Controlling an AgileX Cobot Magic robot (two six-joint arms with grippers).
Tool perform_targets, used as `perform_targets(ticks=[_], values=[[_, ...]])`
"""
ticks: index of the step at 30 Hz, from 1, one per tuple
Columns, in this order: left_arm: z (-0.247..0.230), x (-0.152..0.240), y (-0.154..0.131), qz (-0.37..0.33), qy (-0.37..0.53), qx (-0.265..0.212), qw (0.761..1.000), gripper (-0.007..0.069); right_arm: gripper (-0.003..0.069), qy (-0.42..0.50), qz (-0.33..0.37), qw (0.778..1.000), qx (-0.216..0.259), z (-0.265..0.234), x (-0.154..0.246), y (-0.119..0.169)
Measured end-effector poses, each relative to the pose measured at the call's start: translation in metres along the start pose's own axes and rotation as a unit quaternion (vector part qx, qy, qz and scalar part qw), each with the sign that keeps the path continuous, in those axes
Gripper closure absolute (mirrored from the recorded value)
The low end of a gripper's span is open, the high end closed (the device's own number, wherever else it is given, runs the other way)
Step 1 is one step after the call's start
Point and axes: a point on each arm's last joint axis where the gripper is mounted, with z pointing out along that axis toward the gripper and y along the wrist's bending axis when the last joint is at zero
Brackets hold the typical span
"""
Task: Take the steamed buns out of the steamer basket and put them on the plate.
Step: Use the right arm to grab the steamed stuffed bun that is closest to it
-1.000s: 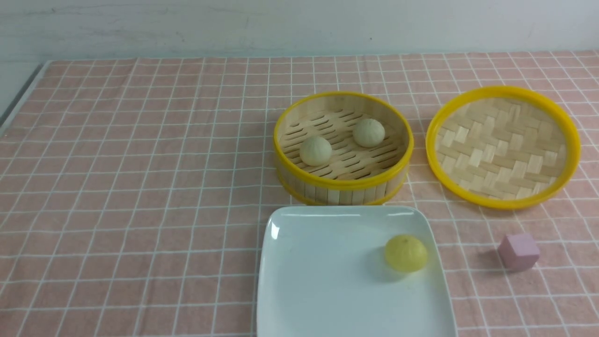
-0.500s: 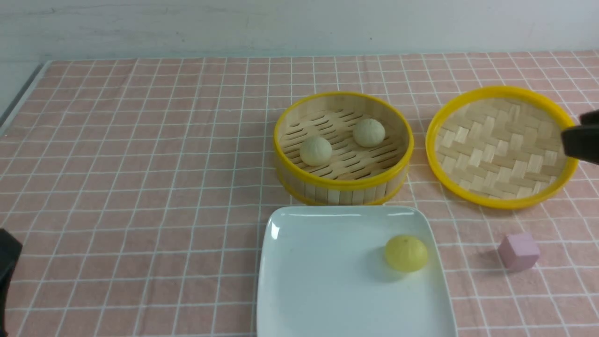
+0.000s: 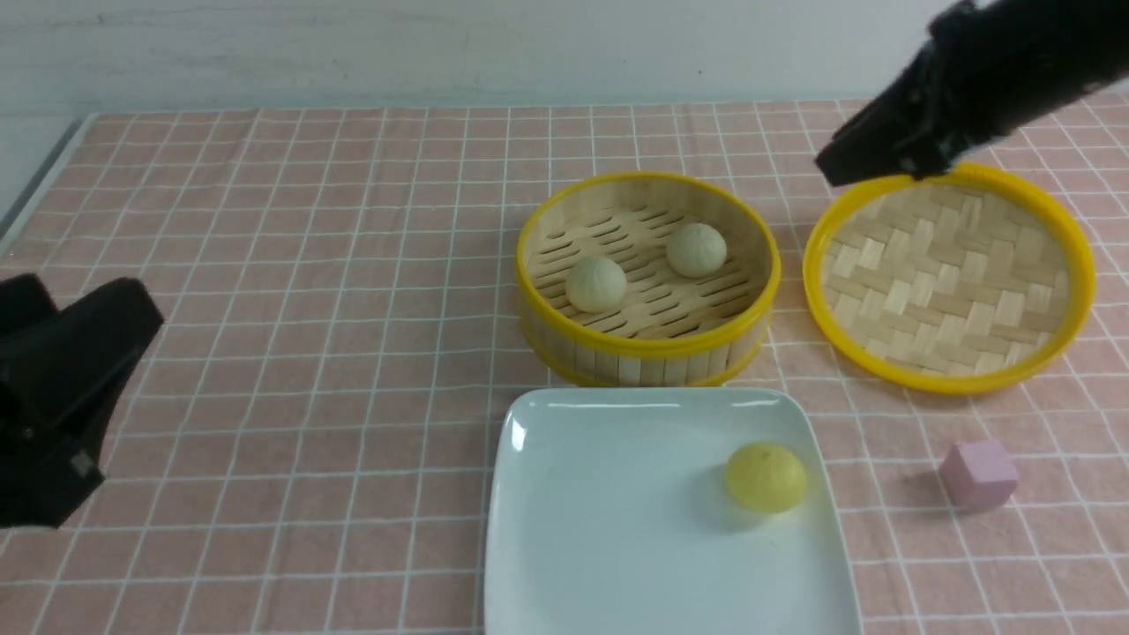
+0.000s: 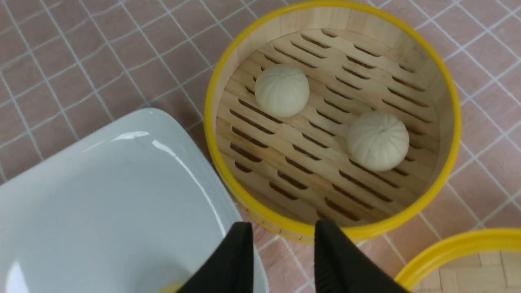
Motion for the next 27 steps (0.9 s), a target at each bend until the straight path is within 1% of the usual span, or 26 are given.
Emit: perform_targets(ticks=[2,3,4,7,9,10,12,14,15,16,20,25,27], values=[[0.005,0.0,0.0,-0.005,0.003,0.009,1.0,0.0139,0.0419,0.012,-0.005,1.0,0.0,0.018,-0.008,-0.007],[0.011,0.001,0.002,-0.008,0.009,0.017,1.0,0.0139,0.0419,0.036,0.003,0.999,0.001,0.04,-0.013,-0.015],[0.011,0.001,0.001,-0.011,0.008,0.018,1.0,0.0139,0.0419,0.037,0.006,0.999,-0.001,0.043,-0.013,-0.016],[0.02,0.004,0.002,-0.023,0.02,0.034,0.999,0.0139,0.0419,0.084,0.022,0.996,0.004,0.086,-0.015,-0.035],[0.022,0.004,0.002,-0.025,0.024,0.038,0.999,0.0139,0.0417,0.096,0.026,0.995,0.006,0.1,-0.013,-0.041],[0.024,0.005,0.002,-0.027,0.03,0.043,0.998,0.0139,0.0407,0.109,0.026,0.994,0.009,0.115,-0.012,-0.047],[0.025,0.007,0.002,-0.029,0.035,0.048,0.998,0.0139,0.037,0.12,0.025,0.992,0.009,0.138,-0.007,-0.057],[0.026,0.007,0.002,-0.03,0.036,0.049,0.998,0.0139,0.0314,0.119,0.023,0.993,0.011,0.148,-0.006,-0.062],[0.026,0.007,0.002,-0.03,0.036,0.049,0.998,0.0139,0.0314,0.12,0.024,0.992,0.01,0.15,-0.005,-0.062],[0.026,0.007,0.002,-0.03,0.037,0.051,0.998,0.0139,0.0247,0.12,0.029,0.992,0.017,0.158,-0.003,-0.066],[0.026,0.007,0.002,-0.03,0.037,0.051,0.998,0.0139,0.0196,0.124,0.033,0.991,0.025,0.165,0.0,-0.07],[0.026,0.007,0.002,-0.03,0.037,0.051,0.998,0.0139,0.0209,0.128,0.034,0.991,0.033,0.169,0.002,-0.072],[0.026,0.007,0.002,-0.03,0.037,0.051,0.998,0.0144,0.0257,0.13,0.035,0.99,0.031,0.175,0.005,-0.072]])
